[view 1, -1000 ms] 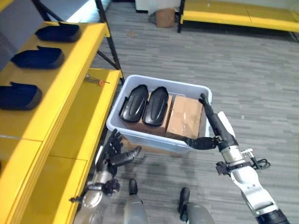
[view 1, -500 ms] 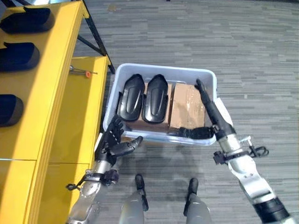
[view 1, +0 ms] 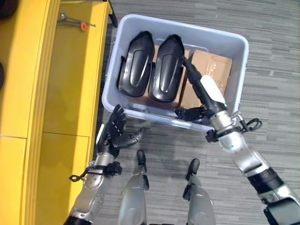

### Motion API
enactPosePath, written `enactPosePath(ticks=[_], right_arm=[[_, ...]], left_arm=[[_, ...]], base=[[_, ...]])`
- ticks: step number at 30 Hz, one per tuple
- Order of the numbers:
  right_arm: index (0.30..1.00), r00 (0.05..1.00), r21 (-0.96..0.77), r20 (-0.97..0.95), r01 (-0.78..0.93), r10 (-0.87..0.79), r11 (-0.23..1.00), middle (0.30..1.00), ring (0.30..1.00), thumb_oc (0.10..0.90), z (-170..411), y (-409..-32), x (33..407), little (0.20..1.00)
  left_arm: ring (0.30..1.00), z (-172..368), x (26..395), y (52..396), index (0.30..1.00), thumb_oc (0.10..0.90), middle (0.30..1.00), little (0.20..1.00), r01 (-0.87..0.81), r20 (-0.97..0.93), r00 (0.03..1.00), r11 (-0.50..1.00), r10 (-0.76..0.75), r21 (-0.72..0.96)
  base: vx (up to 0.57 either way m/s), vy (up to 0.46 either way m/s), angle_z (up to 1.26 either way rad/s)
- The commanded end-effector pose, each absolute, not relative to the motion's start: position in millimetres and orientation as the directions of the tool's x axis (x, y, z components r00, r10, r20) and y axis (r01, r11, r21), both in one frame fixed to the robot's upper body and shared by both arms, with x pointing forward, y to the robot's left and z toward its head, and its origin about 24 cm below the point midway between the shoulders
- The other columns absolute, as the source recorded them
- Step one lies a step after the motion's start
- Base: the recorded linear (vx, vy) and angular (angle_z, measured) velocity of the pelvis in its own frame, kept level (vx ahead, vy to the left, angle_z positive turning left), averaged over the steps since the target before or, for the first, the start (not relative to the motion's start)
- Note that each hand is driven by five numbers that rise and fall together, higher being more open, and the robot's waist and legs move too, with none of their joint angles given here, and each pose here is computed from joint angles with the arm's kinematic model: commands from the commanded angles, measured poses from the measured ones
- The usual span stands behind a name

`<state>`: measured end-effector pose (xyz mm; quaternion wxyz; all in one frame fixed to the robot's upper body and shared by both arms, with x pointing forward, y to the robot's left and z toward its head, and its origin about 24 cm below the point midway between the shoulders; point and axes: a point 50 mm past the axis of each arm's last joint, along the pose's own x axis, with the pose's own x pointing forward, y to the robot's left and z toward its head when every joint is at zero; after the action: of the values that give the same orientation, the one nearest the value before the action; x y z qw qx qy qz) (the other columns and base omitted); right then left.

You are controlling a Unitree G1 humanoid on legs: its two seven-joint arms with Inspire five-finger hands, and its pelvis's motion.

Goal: Move parts from the plastic box to the shelf.

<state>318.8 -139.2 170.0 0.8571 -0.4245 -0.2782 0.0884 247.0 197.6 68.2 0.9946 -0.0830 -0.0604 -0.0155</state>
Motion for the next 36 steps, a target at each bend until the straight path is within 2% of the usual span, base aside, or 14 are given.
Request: enactPosePath(ticks=[1, 11, 30, 36], right_arm=[[1.0, 0.685, -0.729, 0.586, 0.211, 0.434, 0.651, 1.0, 1.0, 0.9, 217.0, -122.8, 312.8, 1.0], [1.0, 0.702, -0.726, 0.604, 0.287, 0.379, 0.626, 1.0, 1.0, 0.9, 221.3, -121.2, 328.8, 1.0], [1.0, 0.592, -0.601, 0.77, 0.55, 0.236, 0.58, 1.0, 1.0, 0.9, 267.7, -147.1, 330.8, 1.0], [1.0, 0.601, -0.595, 0.773, 0.575, 0.204, 0.562, 1.0, 1.0, 0.9, 269.5, -153.0, 336.6, 1.0]], left_arm=[[1.0, 102.9, 237.4, 202.0, 1.0, 0.9, 1.0, 1.0, 0.067, 0.306, 0.952, 0.986, -0.017, -0.155], [1.0, 105.4, 238.8, 203.6, 1.0, 0.9, 1.0, 1.0, 0.048, 0.314, 0.949, 0.987, 0.003, -0.154], [1.0, 112.4, 242.0, 199.6, 1.0, 0.9, 1.0, 1.0, 0.046, 0.347, 0.938, 0.986, 0.013, -0.161], [1.0, 111.3, 242.9, 199.0, 1.0, 0.9, 1.0, 1.0, 0.044, 0.344, 0.939, 0.986, 0.015, -0.164]], base=[[-0.01, -0.045, 0.13], [-0.01, -0.032, 0.14], [0.0, 0.0, 0.02], [0.0, 0.002, 0.01]])
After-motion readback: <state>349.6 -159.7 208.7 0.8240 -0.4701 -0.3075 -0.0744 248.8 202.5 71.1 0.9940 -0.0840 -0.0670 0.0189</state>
